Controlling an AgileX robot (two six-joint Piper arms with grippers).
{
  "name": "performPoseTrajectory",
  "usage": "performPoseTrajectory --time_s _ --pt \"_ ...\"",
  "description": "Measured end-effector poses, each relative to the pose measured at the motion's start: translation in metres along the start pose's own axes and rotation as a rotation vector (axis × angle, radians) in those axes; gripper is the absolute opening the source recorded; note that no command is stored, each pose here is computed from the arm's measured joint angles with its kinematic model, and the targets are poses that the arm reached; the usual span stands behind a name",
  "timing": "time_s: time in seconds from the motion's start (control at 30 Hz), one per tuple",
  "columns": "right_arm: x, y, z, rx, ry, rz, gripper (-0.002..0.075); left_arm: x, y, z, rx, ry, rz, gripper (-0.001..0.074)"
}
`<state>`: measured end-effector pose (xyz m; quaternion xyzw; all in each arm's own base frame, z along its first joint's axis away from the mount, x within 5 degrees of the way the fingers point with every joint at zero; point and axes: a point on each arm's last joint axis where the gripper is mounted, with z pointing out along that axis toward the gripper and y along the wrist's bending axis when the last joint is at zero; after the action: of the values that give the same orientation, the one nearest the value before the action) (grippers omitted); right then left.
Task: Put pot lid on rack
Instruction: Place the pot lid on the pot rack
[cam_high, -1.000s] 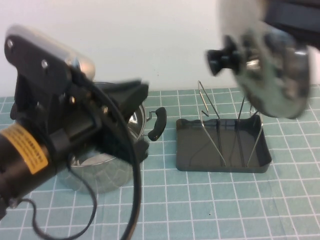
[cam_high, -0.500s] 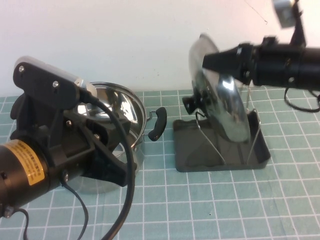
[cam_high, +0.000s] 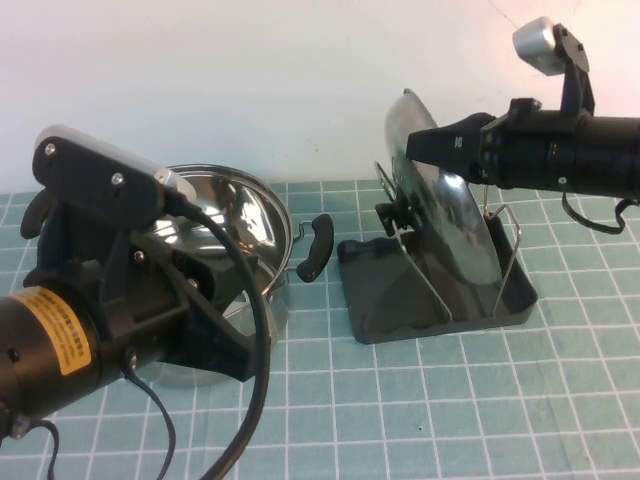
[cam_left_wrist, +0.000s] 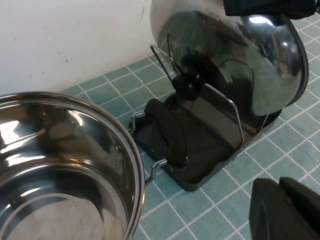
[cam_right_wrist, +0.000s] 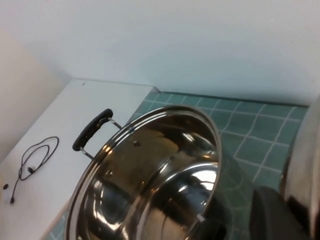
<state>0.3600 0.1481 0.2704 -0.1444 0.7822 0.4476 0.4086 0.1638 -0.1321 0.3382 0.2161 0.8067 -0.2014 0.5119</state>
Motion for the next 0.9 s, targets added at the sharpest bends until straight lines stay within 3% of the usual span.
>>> performPoseTrajectory --time_s 0.23,0.4,0.53,0.7,0.8,0.9 --pt "-0.006 -0.009 -0.007 0.025 -0.023 -0.016 0.0438 0.000 0.000 0.000 -0.002 0.005 0.000 -0.0001" --pt "-0.015 -0.027 -0.024 0.075 -0.061 -0.060 0.0542 0.004 0.002 0.000 -0.026 0.047 0.023 -0.0001" --pt "-0.026 -0.038 -0.041 0.053 -0.096 -0.062 0.0554 0.010 0.007 -0.001 -0.075 0.118 0.079 -0.0001" --pt "-0.053 -0.031 -0.062 -0.072 -0.152 -0.126 0.0544 0.013 0.015 -0.002 -0.147 0.161 0.182 -0.0001" --pt "-0.072 -0.013 -0.076 -0.163 -0.185 -0.204 0.0447 0.014 0.024 -0.005 -0.251 0.192 0.260 -0.0001" --pt "-0.087 0.017 -0.092 -0.235 -0.141 -0.372 0.0227 0.015 0.039 -0.011 -0.414 0.250 0.284 -0.0001"
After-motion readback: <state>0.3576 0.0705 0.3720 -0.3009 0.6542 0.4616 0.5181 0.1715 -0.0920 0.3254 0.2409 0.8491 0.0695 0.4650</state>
